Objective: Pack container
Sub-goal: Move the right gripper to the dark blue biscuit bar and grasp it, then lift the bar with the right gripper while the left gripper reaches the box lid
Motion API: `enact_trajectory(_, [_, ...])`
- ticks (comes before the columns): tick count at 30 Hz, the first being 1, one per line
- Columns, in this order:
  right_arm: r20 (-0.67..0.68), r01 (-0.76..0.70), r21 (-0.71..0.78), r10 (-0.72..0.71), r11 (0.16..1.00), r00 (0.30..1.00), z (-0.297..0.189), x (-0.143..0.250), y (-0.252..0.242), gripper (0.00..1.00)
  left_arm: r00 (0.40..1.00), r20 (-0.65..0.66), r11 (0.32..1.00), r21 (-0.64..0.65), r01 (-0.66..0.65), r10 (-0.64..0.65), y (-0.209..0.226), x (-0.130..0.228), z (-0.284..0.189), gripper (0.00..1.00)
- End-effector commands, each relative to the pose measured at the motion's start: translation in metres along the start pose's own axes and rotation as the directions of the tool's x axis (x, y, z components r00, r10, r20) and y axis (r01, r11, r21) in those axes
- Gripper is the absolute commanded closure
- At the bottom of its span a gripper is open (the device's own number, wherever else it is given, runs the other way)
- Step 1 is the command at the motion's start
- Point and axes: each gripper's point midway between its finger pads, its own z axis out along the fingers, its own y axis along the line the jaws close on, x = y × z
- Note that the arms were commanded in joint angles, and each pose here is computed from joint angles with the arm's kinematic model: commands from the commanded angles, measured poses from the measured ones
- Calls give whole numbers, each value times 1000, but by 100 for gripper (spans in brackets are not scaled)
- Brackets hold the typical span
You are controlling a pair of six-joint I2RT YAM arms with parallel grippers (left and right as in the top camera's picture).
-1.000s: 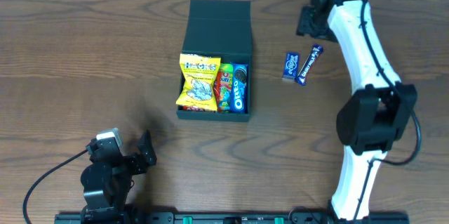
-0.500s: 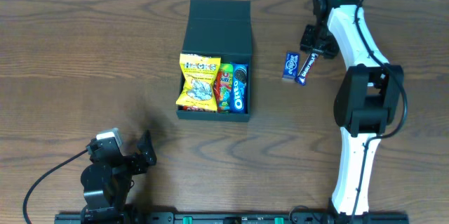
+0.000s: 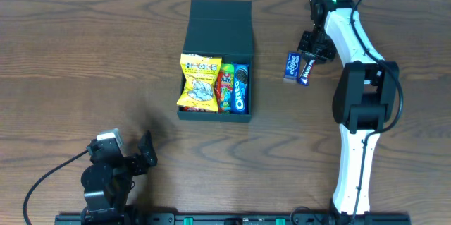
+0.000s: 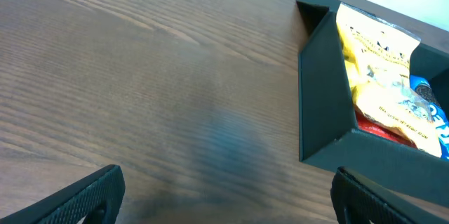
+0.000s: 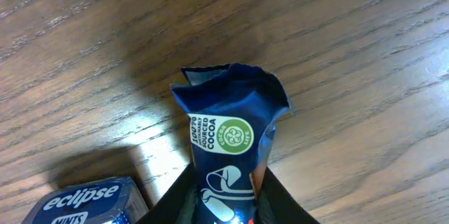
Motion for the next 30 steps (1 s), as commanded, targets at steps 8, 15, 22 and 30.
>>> enact_trajectory(8, [10, 26, -12, -26, 1000, 1000, -32, -8, -21, 85, 1000, 5, 1000, 4, -4, 4, 0, 1, 2, 5])
enact_trajectory(15, [130, 147, -110, -132, 983, 983, -114, -7, -13, 87, 1000, 14, 994, 113, 9, -10, -19, -3, 1, 5])
enact_trajectory(22, [313, 305, -222, -228, 926, 922, -207, 13, 11, 84, 968, 225, 895, 402, -195, 109, -80, -50, -17, 5])
enact_trajectory(30, [366, 416, -237, -316, 878, 875, -228, 34, 43, 83, 965, 144, 829, 494, -260, 217, -106, -74, -5, 5])
